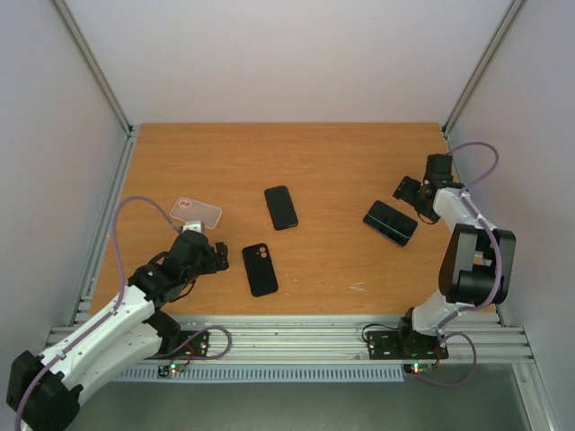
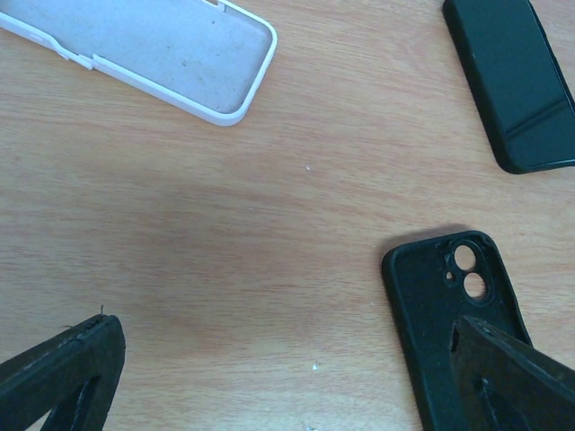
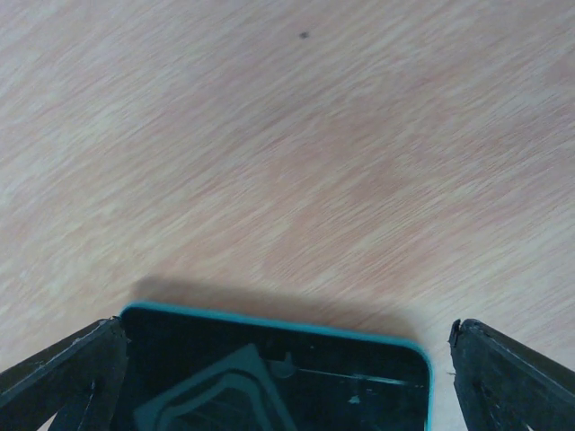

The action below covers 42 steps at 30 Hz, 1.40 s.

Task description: Put the phone into the phone case

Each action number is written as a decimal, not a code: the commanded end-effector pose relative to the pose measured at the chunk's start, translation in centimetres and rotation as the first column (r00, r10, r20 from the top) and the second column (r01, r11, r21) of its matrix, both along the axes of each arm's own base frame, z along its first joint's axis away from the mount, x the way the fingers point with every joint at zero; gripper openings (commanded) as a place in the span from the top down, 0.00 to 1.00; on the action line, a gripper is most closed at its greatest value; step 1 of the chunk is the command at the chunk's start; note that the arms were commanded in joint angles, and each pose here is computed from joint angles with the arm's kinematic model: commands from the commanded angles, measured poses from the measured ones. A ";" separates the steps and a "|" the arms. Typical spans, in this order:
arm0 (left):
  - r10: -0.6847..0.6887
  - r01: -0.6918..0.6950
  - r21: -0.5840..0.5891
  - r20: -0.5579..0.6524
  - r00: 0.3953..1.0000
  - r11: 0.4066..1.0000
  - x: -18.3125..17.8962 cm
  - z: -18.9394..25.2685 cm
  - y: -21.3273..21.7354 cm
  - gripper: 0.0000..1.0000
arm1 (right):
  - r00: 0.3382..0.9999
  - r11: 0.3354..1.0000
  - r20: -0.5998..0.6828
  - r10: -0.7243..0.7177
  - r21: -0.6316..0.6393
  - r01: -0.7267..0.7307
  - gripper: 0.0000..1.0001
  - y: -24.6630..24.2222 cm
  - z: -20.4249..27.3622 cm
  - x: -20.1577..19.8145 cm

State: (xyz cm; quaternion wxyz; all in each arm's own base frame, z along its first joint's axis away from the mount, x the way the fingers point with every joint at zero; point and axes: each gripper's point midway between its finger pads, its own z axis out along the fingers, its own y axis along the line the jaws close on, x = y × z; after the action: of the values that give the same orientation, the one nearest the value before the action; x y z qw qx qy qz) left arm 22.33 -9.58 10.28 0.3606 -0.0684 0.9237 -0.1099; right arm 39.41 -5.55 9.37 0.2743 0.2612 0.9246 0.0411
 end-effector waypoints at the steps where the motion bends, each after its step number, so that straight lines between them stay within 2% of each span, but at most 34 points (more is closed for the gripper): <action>1: -0.011 0.011 -0.016 0.036 0.999 1.000 0.5 0.5 -0.4 0.01 | 0.998 0.990 -0.030 -0.046 0.132 0.050 0.02 -1.2 -1.1 1.0; 8: -0.019 0.019 -0.023 0.035 0.999 1.000 0.5 0.5 -0.6 0.01 | 0.995 0.979 -0.078 -0.058 0.190 0.072 0.02 -2.7 -3.8 3.1; 13: -0.014 0.015 -0.020 0.041 0.999 1.000 0.4 0.7 -0.4 0.01 | 0.994 0.972 -0.106 -0.015 0.233 0.039 0.02 -2.0 -5.3 3.3; 23: -0.018 0.019 -0.028 0.042 0.999 0.999 0.3 0.7 -0.5 0.01 | 0.992 0.948 -0.123 0.028 0.318 0.012 0.02 0.4 -6.2 0.2; 33: -0.018 0.019 -0.029 0.036 0.999 0.999 0.4 0.5 -0.6 0.01 | 0.987 0.912 -0.135 0.085 0.409 -0.023 0.07 3.6 -6.6 -3.2; 42: -0.014 0.015 -0.018 0.023 1.000 1.000 0.4 0.2 -0.5 0.01 | 0.954 0.962 -0.238 0.181 0.247 -0.121 0.06 5.5 -7.7 -4.3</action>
State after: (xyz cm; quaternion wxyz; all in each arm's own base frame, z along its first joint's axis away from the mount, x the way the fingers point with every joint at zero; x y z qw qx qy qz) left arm 22.28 -9.90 10.30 0.3582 -0.0637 0.9240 -0.1176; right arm 37.48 -0.81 3.51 0.1707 0.2440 0.9373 0.1809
